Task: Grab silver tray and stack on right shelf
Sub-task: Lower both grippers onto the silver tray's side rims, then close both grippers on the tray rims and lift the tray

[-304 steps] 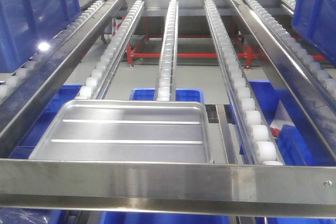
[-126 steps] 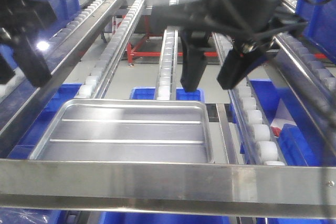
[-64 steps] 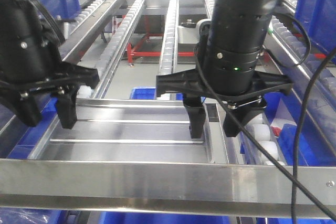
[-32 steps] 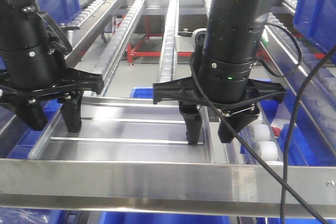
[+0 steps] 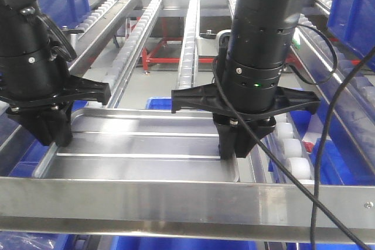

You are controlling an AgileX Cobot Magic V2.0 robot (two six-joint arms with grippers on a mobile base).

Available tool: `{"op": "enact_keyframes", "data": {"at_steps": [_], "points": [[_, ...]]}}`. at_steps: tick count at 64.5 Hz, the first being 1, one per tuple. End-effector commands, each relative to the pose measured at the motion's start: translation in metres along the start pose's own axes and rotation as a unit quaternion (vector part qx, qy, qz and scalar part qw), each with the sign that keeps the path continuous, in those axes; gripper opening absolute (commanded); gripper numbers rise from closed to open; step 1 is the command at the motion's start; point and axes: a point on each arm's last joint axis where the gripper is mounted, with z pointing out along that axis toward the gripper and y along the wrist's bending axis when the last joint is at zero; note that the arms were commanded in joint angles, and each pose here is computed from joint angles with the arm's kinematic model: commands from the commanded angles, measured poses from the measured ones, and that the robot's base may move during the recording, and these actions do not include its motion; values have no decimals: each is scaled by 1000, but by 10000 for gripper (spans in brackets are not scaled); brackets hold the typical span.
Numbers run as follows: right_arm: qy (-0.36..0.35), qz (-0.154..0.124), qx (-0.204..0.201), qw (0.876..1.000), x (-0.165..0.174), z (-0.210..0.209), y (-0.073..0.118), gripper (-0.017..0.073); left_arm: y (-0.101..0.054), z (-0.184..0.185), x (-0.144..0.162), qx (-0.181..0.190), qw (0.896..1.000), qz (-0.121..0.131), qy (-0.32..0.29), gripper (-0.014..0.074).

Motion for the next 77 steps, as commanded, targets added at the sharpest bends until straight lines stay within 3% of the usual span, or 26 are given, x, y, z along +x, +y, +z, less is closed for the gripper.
{"op": "enact_keyframes", "data": {"at_steps": [1,11,30,44,54,57,77], "points": [[-35,-8,-16,999,-10,-20,2,55,-3,-20,-9,13,999,2,-42,-93],[-63,-11,-27,998,-13,-44,0,56,-1,-40,-16,2,999,8,-51,-93],[-105,-14,-28,994,-10,-109,-13,56,-2,-121,-16,30,991,3,-127,-93],[-116,-9,-20,993,0,-148,-26,56,-28,-144,6,51,992,23,-115,-93],[-123,-3,-18,992,8,-171,-35,56,-54,-147,22,66,992,53,-96,-93],[-128,-5,-15,992,9,-176,-37,56,-59,-148,25,70,992,49,-98,-93],[-137,-5,-12,990,13,-188,-42,56,-66,-150,26,76,990,39,-112,-93]]}}
